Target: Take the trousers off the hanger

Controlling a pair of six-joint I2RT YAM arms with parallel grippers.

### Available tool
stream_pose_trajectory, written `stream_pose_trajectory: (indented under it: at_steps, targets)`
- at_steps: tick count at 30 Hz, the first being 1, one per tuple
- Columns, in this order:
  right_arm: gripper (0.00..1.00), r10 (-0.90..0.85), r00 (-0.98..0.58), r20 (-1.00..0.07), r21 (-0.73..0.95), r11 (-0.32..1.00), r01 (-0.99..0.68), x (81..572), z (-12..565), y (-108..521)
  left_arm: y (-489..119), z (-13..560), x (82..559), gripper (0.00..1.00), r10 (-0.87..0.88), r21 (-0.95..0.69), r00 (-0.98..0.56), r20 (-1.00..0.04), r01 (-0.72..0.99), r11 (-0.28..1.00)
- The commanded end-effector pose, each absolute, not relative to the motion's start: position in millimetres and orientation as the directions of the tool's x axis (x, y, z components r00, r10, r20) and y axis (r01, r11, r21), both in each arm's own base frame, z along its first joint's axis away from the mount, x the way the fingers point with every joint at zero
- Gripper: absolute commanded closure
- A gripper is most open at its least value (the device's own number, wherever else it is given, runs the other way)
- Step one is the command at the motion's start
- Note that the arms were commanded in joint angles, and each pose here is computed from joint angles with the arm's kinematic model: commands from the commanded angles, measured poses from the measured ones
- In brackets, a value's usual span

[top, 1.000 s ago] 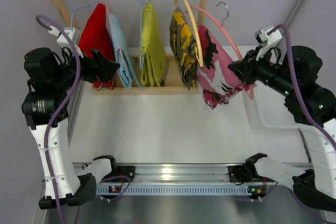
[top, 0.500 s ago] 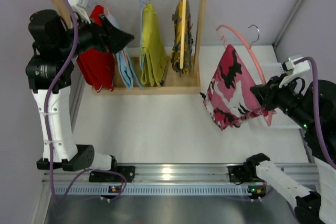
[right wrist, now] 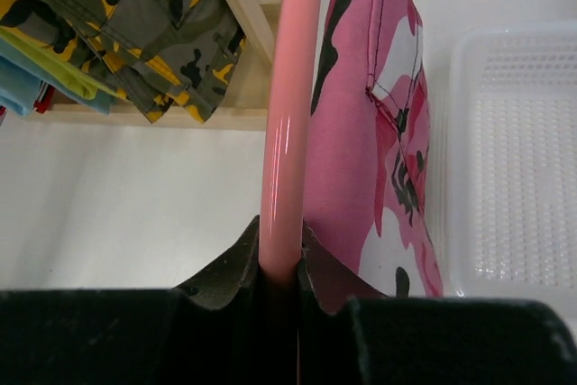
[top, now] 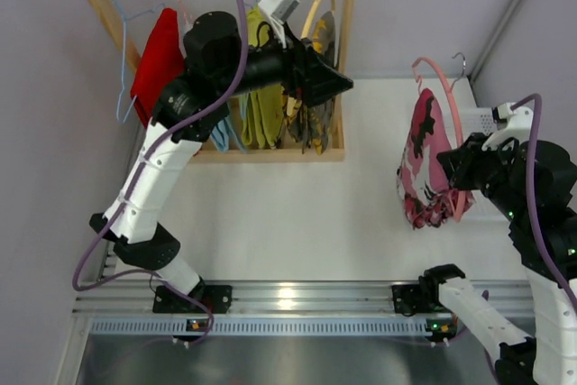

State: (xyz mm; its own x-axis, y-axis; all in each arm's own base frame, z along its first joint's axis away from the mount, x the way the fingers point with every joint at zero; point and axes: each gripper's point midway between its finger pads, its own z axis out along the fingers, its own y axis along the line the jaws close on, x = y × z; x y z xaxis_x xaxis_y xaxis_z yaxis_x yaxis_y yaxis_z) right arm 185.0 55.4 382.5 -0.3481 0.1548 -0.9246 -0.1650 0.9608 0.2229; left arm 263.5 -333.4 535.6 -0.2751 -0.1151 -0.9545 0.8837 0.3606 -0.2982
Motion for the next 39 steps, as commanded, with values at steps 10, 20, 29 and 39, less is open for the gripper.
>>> stream_pose_trajectory:
  at_steps: [10, 20, 29, 39]
  targets:
    - [1.00, 0.309, 0.058, -0.949, 0.276, 0.907, -0.318, 182.5, 493.4, 66.2, -437.4, 556.0, 240.8, 0.11, -0.380, -0.645, -0.566, -0.731, 0.756, 0.115]
    - [1.00, 0.316, 0.048, -0.947, 0.272, 0.877, -0.395, 182.3, 498.6, 80.8, -489.8, 515.9, 229.0, 0.11, -0.349, -0.805, -0.739, -0.577, 0.586, 0.091]
    - [1.00, 0.316, 0.018, -0.949, 0.276, 0.853, -0.443, 183.4, 493.3, 91.5, -523.5, 500.0, 221.8, 0.19, -0.333, -0.875, -0.817, -0.471, 0.482, 0.057]
    - [1.00, 0.301, -0.016, -0.954, 0.272, 0.837, -0.475, 178.0, 477.1, 98.1, -535.8, 497.5, 231.6, 0.37, -0.368, -0.900, -0.830, -0.420, 0.434, 0.047]
